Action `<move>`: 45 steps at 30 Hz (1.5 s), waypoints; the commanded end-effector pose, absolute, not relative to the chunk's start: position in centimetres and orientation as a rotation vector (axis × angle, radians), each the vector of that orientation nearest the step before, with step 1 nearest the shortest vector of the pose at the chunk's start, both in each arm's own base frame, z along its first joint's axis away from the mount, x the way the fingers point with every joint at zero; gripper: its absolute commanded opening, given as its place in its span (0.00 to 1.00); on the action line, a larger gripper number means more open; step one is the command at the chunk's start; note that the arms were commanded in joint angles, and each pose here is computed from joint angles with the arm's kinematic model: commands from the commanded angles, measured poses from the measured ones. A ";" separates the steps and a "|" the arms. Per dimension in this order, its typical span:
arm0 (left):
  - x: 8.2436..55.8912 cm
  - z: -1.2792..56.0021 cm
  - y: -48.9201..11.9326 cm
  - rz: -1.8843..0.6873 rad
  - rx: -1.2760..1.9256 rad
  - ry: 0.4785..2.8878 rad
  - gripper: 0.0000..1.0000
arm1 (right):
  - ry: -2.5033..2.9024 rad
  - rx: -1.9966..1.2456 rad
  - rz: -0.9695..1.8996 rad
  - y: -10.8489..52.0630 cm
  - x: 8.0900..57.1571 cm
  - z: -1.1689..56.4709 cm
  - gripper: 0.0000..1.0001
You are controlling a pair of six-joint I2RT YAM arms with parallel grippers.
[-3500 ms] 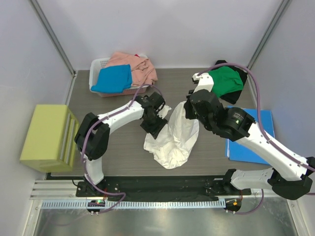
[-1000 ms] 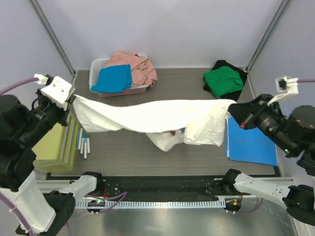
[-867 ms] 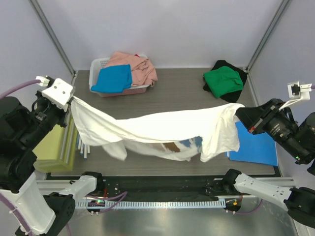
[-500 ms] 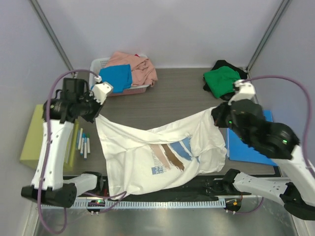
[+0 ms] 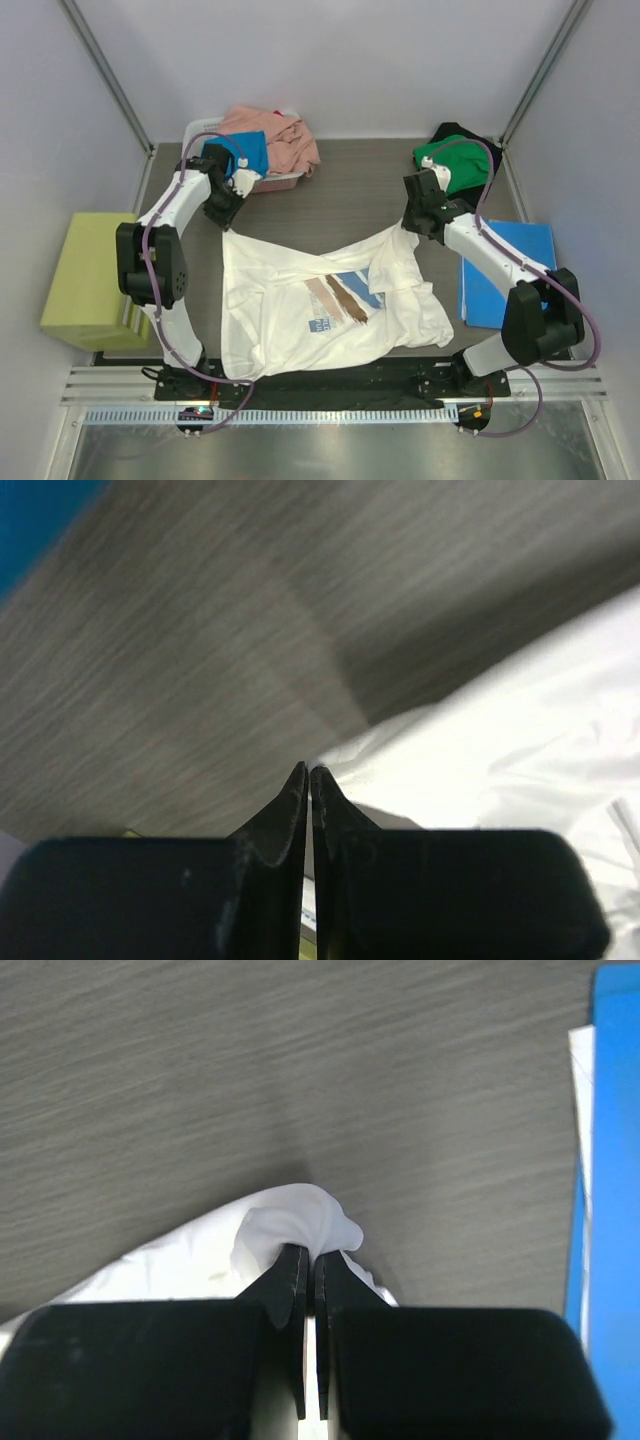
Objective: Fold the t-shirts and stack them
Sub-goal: Flatten the tshirt out
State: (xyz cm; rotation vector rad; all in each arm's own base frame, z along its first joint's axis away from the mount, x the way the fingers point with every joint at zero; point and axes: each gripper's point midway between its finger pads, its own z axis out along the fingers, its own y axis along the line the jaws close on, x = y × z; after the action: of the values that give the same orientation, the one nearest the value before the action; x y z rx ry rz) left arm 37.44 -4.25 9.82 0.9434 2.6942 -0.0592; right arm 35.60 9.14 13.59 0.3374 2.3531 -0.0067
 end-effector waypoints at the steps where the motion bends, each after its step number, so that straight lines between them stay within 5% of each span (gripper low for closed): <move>1: 42.5 12.3 -3.6 0.089 0.825 2.559 0.06 | 2.202 0.315 0.103 11.3 41.1 16.4 0.01; 4: 43.5 13.0 -3.2 0.139 0.758 2.531 0.30 | 2.239 0.284 0.116 12.2 42.7 15.0 0.03; 5: 43.4 13.1 -3.1 0.140 0.743 2.536 0.47 | 2.245 0.277 0.126 12.7 43.2 15.3 0.07; 9: 40.5 15.5 -4.4 0.035 0.712 2.533 0.77 | 2.277 0.263 0.173 13.7 43.6 15.0 0.49; 11: 37.7 15.0 -5.3 -0.038 0.760 2.568 0.80 | 2.263 0.269 0.187 13.7 43.3 15.7 0.56; 16: 32.8 13.2 -5.6 -0.126 0.806 2.651 0.77 | 2.237 0.285 0.183 12.9 42.0 17.2 0.68; 20: 31.0 10.4 -5.9 -0.195 0.820 2.726 0.67 | 2.246 0.302 0.232 13.0 40.3 17.3 0.52; 34: 31.9 2.7 -6.2 -0.257 0.848 2.987 0.41 | 2.328 0.305 0.259 13.5 38.9 14.2 0.52; 45: 29.7 5.9 -5.8 -0.222 0.808 2.926 0.40 | 2.387 0.303 0.283 14.1 38.4 11.8 0.51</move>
State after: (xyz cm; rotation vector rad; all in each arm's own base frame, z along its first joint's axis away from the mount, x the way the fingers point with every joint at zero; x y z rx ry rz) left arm 30.14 -5.55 2.76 0.8377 3.0067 -0.2330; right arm 37.93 13.81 10.61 0.2918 2.4374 0.2430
